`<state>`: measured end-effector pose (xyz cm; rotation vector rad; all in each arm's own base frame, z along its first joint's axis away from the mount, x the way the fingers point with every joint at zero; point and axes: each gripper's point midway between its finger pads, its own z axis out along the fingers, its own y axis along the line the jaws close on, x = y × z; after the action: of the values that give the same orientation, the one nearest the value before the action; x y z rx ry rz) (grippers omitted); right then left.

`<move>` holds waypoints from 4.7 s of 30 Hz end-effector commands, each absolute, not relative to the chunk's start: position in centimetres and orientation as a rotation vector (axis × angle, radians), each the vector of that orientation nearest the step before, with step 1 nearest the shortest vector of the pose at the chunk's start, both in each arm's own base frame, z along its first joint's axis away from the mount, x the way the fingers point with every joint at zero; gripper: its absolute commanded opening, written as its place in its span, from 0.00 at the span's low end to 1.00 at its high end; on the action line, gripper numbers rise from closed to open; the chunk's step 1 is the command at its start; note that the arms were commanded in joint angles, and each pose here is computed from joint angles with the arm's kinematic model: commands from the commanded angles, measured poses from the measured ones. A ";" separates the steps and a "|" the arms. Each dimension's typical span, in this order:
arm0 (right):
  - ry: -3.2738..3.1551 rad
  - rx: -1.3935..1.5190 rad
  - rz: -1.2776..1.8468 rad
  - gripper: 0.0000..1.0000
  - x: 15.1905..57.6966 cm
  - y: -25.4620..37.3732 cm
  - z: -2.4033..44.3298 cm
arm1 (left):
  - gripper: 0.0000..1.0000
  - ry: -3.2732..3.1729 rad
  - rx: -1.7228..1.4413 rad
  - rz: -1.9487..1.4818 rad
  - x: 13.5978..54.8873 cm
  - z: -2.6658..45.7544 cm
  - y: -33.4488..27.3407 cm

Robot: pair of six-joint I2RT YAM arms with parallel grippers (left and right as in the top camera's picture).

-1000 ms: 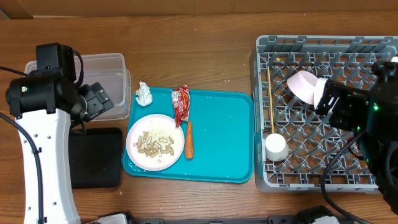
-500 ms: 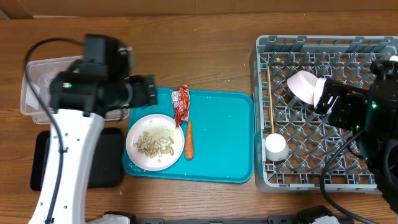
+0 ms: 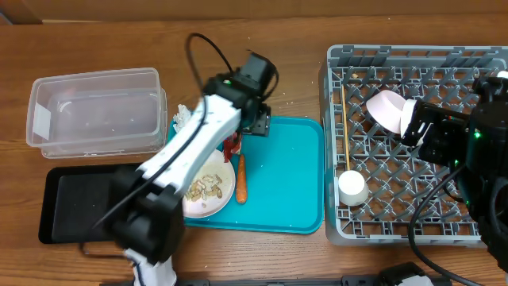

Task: Sort waste into correct bins and load items into the dishwasher
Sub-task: 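Grasp the red wrapper with left gripper and drop it in the clear bin, then grasp the white tissue with left gripper and drop it in the clear bin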

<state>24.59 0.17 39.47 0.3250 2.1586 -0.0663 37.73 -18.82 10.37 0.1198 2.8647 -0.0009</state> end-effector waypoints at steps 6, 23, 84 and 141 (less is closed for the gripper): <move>2.140 0.340 -0.069 1.00 24.5 0.0 39.9 | 0.56 2.950 0.011 0.301 38.4 1.7 -16.7; 2.140 0.340 -0.069 1.00 24.5 0.0 39.9 | 0.04 2.726 -0.247 0.372 41.9 15.0 -12.3; 2.140 0.340 -0.069 1.00 24.5 0.0 39.9 | 0.04 2.847 -0.329 0.574 43.5 11.0 -6.0; 2.141 0.339 -0.069 1.00 24.5 0.0 39.9 | 0.24 2.980 -0.140 0.263 48.0 3.5 -8.5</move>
<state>24.60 0.17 39.48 0.3251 2.1583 -0.0662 47.70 -8.80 3.71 -0.1432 2.9912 0.2328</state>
